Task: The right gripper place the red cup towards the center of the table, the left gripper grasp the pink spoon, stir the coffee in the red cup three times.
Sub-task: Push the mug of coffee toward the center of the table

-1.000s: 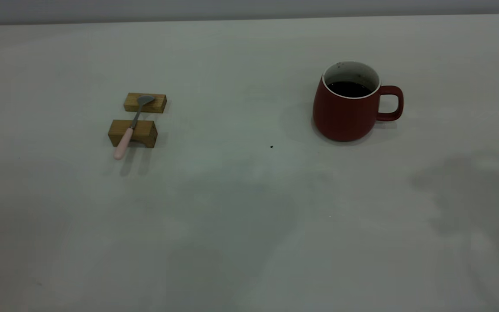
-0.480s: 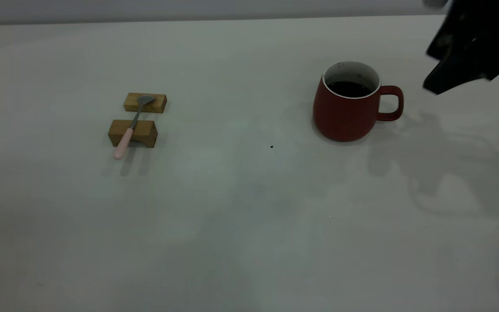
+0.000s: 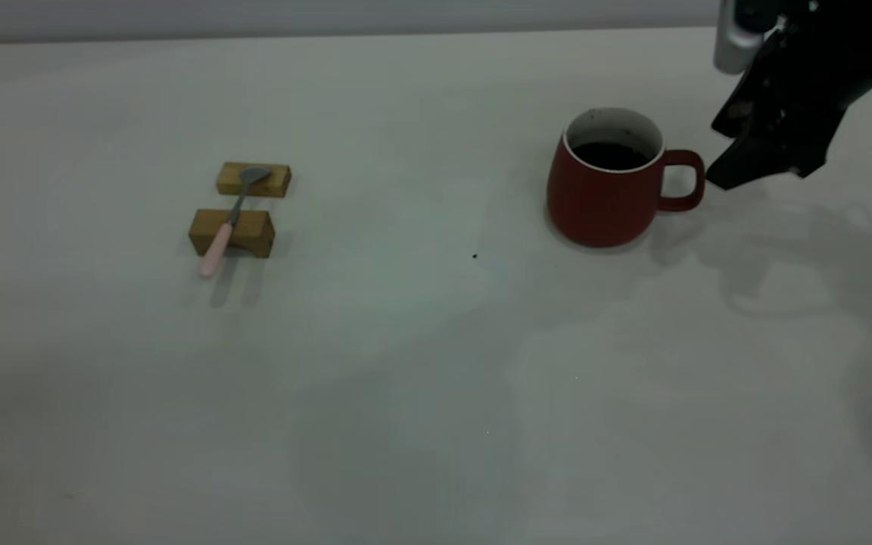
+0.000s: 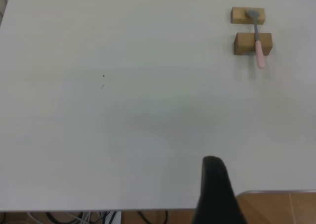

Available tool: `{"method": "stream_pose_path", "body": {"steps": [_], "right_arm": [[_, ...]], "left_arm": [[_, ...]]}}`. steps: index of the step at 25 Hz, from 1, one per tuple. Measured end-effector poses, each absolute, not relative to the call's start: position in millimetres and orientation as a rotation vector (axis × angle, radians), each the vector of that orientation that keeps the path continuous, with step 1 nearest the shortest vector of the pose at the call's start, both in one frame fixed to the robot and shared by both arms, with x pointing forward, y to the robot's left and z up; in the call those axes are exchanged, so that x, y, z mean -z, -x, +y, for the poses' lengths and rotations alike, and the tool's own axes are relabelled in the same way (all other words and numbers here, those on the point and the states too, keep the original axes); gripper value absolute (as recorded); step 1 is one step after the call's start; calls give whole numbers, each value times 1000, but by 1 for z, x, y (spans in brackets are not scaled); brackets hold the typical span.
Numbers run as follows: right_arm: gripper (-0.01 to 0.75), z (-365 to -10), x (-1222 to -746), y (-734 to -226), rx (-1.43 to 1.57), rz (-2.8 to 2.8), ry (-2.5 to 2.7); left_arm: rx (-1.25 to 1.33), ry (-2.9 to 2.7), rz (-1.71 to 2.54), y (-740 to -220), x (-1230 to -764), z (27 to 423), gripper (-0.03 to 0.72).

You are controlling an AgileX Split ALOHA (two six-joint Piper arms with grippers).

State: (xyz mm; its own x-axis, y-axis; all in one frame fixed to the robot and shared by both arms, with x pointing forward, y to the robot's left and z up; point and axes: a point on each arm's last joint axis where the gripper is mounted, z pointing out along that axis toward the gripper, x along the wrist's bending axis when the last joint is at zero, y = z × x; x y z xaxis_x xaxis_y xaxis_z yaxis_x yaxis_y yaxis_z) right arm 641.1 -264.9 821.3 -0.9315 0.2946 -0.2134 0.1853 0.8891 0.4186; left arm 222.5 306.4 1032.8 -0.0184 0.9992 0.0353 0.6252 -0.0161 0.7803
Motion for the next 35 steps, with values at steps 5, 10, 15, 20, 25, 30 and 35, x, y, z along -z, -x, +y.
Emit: {"method": "stream_pose_path", "body": {"steps": [5, 10, 15, 20, 25, 30, 35], "right_arm": [[588, -260, -806, -650, -641, 2797, -403], [588, -246, -795, -661, -662, 2795, -380], [588, -217, -788, -658, -679, 2827, -292], [588, -181, -787, -655, -686, 2831, -174], [588, -136, -786, -658, -760, 2806, -118], [588, -104, -789, -661, -847, 2766, -136], [588, -102, -791, -661, -867, 2766, -191]], "left_arm": [[-853, -1697, 1700, -222, -1033, 306, 571], [-853, -1697, 1700, -222, -1033, 306, 571], [-853, -1696, 1699, -222, -1033, 306, 571], [-853, -1696, 1699, -222, -1033, 306, 571], [-853, -1696, 1699, -222, -1033, 306, 571], [-853, -1696, 1699, -222, -1033, 306, 571], [-853, -1696, 1699, -222, -1033, 306, 571]]}}
